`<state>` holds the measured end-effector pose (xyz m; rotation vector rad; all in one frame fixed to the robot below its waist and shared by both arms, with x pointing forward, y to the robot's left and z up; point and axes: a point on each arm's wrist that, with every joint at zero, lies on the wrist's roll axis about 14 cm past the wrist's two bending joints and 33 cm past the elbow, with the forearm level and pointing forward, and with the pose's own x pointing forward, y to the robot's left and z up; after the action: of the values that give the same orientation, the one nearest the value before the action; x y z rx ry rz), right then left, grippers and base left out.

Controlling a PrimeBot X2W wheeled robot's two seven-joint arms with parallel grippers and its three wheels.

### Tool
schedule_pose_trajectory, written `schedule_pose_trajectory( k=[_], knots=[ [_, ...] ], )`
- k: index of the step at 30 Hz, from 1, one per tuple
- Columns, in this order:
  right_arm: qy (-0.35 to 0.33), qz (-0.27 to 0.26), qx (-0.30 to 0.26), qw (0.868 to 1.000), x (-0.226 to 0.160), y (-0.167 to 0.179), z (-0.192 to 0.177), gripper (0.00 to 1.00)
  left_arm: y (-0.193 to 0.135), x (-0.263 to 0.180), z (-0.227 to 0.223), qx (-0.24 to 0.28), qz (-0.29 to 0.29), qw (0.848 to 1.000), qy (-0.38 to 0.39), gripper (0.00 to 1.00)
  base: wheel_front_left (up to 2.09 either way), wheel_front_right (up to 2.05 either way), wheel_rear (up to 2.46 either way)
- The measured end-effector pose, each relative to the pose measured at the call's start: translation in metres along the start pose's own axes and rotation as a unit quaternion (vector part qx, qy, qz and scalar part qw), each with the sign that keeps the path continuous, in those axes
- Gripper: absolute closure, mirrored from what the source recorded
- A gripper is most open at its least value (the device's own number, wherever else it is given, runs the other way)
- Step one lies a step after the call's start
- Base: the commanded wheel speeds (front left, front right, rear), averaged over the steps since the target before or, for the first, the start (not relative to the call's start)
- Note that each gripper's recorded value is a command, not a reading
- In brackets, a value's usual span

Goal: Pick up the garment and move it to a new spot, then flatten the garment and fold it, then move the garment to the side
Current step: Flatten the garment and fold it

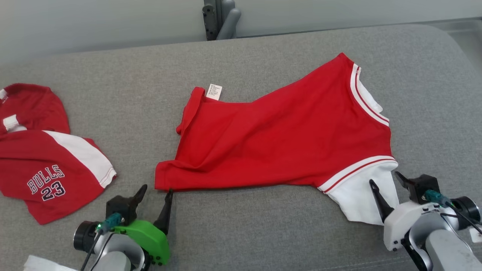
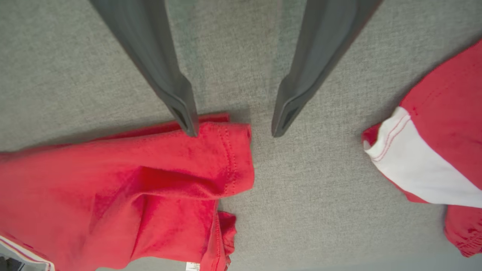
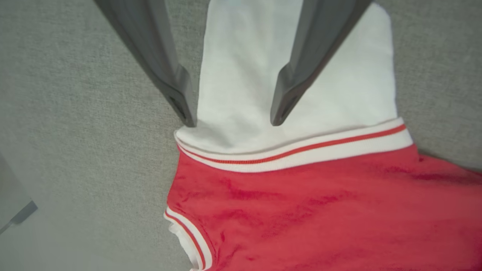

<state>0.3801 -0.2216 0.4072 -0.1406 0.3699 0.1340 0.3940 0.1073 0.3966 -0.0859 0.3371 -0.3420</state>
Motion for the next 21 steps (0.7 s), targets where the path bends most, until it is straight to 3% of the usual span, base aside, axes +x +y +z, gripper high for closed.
schedule_pose_trajectory(
  k=[7,16,17,18,20,21],
  knots=[
    [0.058,0.017,0.009,0.998,0.014,0.008,-0.024,0.00,-0.008,0.023,-0.023,0.005,-0.034,0.998,0.048,0.00,0.00,0.00,0.00],
    [0.092,0.017,0.029,0.995,0.017,0.009,-0.042,0.00,-0.017,0.034,-0.026,0.004,-0.064,0.997,0.053,0.00,0.00,0.00,0.00],
    [0.096,0.017,0.032,0.995,0.017,0.010,-0.043,0.00,-0.018,0.033,-0.027,0.003,-0.067,0.996,0.054,0.20,0.00,0.00,0.00],
    [0.099,0.019,0.033,0.994,0.018,0.011,-0.044,0.00,-0.020,0.033,-0.027,0.000,-0.070,0.996,0.055,0.50,0.00,0.00,0.00],
    [0.101,0.019,0.033,0.994,0.017,0.011,-0.045,0.00,-0.023,0.032,-0.028,-0.001,-0.076,0.996,0.056,0.59,0.00,0.00,0.00],
    [0.101,0.019,0.033,0.994,0.017,0.011,-0.045,0.00,-0.023,0.032,-0.028,-0.001,-0.076,0.996,0.056,0.75,0.00,0.00,0.00]
  ],
)
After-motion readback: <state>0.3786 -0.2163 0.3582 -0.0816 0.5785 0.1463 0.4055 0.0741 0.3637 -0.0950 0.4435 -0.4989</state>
